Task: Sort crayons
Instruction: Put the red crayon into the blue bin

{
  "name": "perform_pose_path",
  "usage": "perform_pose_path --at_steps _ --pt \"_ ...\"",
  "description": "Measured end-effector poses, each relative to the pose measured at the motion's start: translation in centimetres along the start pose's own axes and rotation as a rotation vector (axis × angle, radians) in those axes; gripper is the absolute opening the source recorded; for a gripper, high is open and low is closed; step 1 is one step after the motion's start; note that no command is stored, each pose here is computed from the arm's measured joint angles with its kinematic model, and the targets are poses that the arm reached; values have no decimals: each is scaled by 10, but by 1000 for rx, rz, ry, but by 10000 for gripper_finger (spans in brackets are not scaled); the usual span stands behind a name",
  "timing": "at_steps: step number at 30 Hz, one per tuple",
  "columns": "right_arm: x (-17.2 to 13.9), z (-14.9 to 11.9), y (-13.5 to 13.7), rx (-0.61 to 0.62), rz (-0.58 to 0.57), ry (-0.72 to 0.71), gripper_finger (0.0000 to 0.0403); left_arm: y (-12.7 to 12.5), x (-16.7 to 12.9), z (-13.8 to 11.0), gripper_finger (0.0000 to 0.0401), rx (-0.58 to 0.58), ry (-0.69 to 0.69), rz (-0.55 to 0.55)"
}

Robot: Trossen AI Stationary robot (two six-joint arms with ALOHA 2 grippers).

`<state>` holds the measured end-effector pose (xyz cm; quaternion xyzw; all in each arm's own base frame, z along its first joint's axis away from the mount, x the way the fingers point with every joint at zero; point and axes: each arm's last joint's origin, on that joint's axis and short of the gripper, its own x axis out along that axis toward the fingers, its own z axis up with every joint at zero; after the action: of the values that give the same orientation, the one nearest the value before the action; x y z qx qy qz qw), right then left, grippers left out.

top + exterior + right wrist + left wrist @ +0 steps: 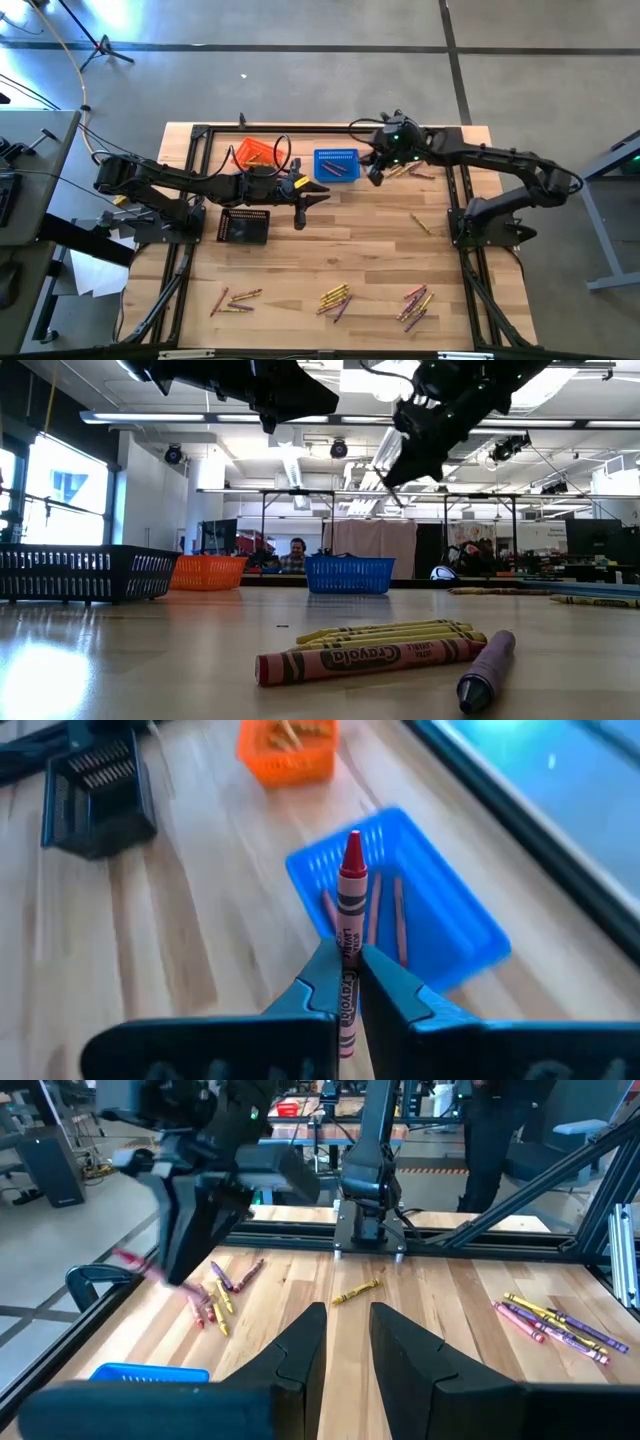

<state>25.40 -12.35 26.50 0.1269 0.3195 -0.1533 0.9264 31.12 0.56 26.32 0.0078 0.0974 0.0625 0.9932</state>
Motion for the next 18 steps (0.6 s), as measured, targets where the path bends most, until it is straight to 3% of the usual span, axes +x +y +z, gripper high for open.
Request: perform_pose_path --at_steps 11,18 --pt "66 4 -6 -91 6 -124 9 0 0 0 72 0 0 0" --pt "81 -2 -20 -86 -41 -101 9 0 0 -1 72 1 7 0"
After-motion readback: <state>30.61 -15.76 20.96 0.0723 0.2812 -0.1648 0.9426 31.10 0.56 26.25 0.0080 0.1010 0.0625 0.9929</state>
